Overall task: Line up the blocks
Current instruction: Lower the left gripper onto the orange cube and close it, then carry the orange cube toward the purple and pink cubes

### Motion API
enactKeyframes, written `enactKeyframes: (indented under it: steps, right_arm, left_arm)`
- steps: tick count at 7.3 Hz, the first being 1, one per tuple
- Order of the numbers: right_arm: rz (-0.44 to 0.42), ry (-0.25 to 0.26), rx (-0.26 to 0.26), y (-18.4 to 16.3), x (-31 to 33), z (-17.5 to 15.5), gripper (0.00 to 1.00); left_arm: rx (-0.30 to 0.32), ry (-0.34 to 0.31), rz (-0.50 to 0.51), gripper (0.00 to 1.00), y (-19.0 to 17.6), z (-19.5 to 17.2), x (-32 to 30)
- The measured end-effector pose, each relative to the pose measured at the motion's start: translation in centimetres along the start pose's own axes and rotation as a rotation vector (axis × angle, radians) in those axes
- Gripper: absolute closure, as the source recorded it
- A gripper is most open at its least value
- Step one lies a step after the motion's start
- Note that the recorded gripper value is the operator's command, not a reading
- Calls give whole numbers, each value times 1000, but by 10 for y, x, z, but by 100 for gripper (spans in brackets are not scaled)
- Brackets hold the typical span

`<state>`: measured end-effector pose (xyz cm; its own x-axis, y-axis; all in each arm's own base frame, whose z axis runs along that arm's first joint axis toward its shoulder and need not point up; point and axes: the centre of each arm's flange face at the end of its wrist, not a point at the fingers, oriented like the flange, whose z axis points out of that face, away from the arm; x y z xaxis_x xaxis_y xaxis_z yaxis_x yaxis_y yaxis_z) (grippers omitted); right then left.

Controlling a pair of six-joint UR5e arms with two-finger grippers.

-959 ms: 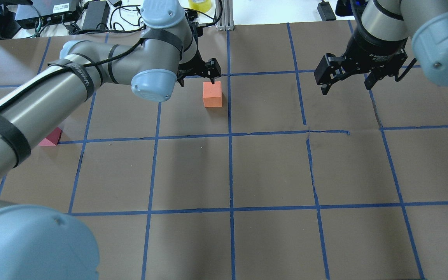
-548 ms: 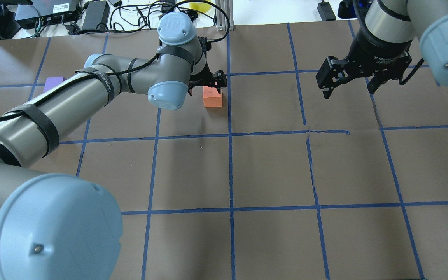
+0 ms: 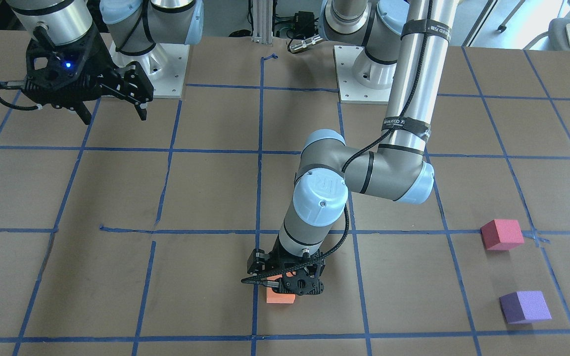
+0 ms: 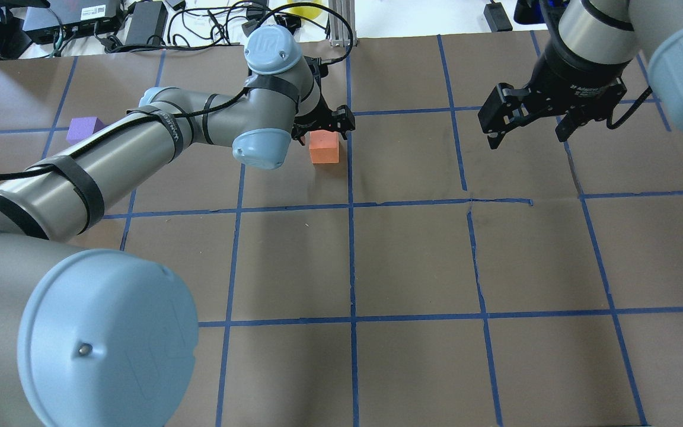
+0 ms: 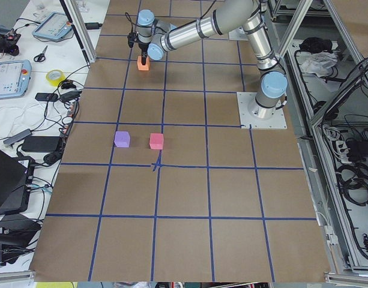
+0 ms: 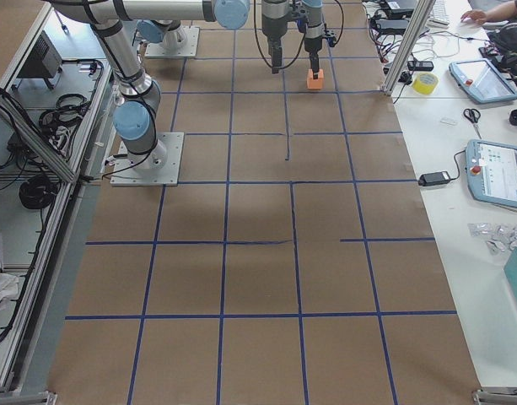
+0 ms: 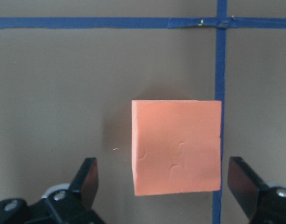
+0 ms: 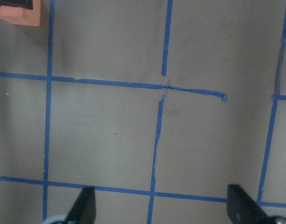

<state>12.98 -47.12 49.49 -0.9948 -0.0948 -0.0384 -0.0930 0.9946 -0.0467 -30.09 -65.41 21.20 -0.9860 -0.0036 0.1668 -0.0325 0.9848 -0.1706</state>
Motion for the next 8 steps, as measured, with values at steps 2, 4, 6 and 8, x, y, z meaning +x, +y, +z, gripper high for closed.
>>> enactKeyframes:
  steps: [2,4,6,8]
  right_arm:
    - [1,-4,0,2,-1,0,0]
    - [3,-5,5,0,-1,1,0]
    - [10,-8,9,-1,-1,1,0]
    - [10,-14,13,0,-2,-1,0]
  left_arm:
    - [-13,-9,2,47,1,12,-2]
    - [-14,-11,6,73,1,12,-4]
    - [18,-30,-5,88,-8,-11,-21]
    - [39,-62,-43,87,-27,-40,-76]
